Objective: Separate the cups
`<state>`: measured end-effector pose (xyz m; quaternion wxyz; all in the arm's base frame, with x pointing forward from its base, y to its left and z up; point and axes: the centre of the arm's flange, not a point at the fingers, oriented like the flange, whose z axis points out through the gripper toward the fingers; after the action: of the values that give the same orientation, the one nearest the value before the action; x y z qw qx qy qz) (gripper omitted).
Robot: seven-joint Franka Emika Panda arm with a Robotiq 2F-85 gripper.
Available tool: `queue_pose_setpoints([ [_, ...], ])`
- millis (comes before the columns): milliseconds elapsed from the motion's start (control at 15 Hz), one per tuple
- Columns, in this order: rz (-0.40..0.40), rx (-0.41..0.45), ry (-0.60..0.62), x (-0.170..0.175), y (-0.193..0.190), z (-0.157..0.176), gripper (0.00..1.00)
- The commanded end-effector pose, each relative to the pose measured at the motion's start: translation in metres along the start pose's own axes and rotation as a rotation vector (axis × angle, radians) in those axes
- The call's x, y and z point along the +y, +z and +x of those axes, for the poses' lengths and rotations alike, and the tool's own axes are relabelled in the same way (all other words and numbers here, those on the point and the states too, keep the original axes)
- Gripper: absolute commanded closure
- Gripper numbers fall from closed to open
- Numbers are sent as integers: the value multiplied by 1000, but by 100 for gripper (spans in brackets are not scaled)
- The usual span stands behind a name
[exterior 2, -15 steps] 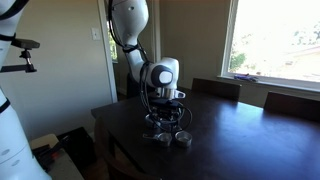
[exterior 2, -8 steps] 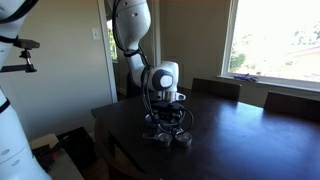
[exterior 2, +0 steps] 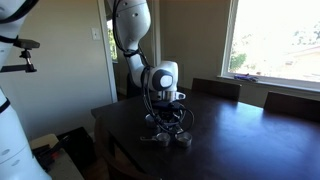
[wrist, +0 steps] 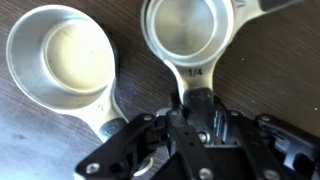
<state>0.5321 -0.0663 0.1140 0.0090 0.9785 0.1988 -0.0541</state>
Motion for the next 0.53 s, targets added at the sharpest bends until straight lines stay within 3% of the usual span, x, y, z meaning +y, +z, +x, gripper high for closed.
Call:
queue_pose_setpoints([
  [0,-31,23,-20,-5,-5,-6,91],
  [467,-70,-26,-95,-17,-11,1,87],
])
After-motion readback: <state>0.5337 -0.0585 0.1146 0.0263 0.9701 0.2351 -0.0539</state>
